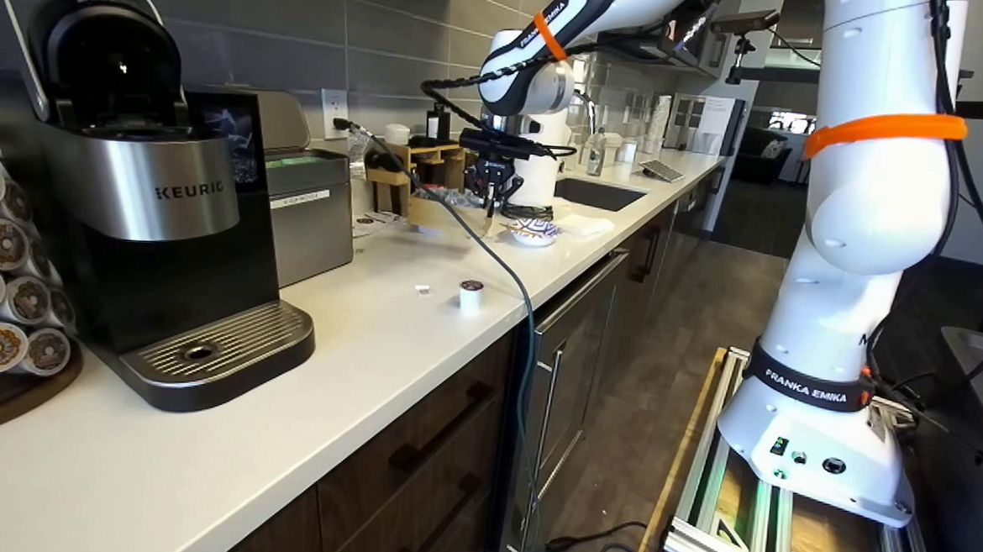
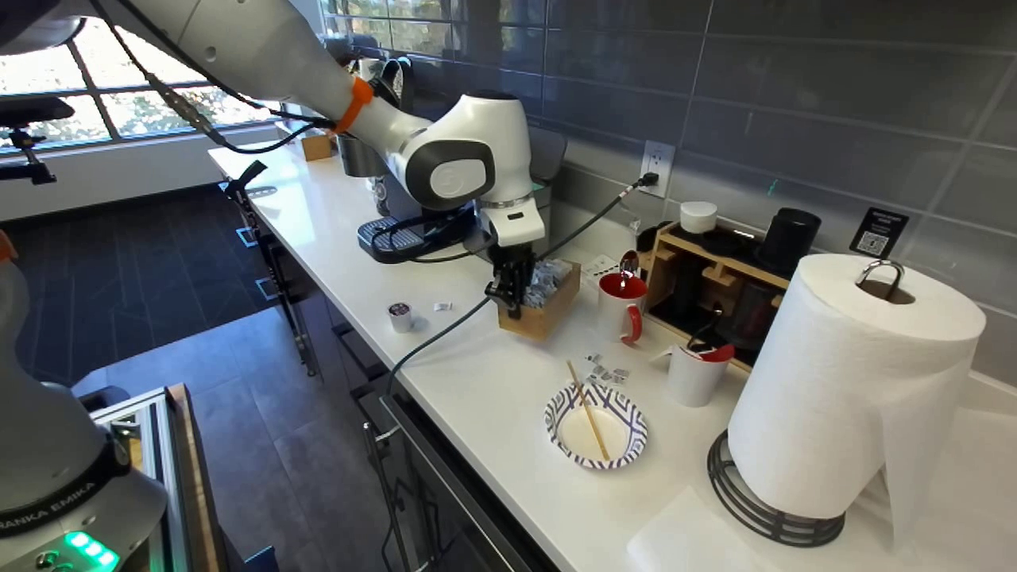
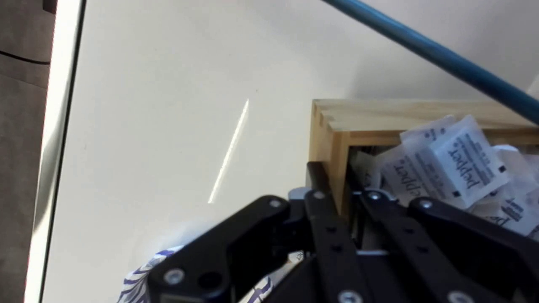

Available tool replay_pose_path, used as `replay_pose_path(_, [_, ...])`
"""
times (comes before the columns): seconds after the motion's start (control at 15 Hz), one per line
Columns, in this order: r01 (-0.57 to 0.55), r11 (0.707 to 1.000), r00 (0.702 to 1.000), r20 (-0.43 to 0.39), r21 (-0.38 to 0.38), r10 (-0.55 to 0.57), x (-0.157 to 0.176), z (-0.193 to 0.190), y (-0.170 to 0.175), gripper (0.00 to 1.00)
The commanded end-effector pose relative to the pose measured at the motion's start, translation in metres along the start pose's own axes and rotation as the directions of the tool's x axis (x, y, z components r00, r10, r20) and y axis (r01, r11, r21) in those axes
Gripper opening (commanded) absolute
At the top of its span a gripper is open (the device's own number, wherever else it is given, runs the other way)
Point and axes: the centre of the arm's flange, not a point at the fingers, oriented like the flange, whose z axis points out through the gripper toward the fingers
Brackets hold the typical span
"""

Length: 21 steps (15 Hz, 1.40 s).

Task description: Swap the small crate and cup's places

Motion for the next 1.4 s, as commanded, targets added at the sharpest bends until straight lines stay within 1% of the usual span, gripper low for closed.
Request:
replay_pose_path(0.0, [0.014,1.000,1.000,-0.016,0.005,-0.013,0.007,0.005,-0.025,0.03])
replay_pose_path(0.13, [0.018,1.000,1.000,-0.020,0.007,-0.018,0.011,0.008,-0.032,0.03])
replay_pose_path(0.33, [0.037,0.999,0.998,-0.052,0.000,-0.037,0.023,0.012,-0.037,0.03])
replay_pose_path(0.6, [0.145,0.989,0.987,-0.066,-0.023,-0.146,0.035,0.020,-0.043,0.03])
replay_pose_path(1.0, [0.268,0.963,0.962,-0.060,0.000,-0.268,0.029,0.027,-0.059,0.03])
replay_pose_path(1.33, [0.321,0.947,0.945,-0.063,0.011,-0.320,0.029,0.033,-0.073,0.03])
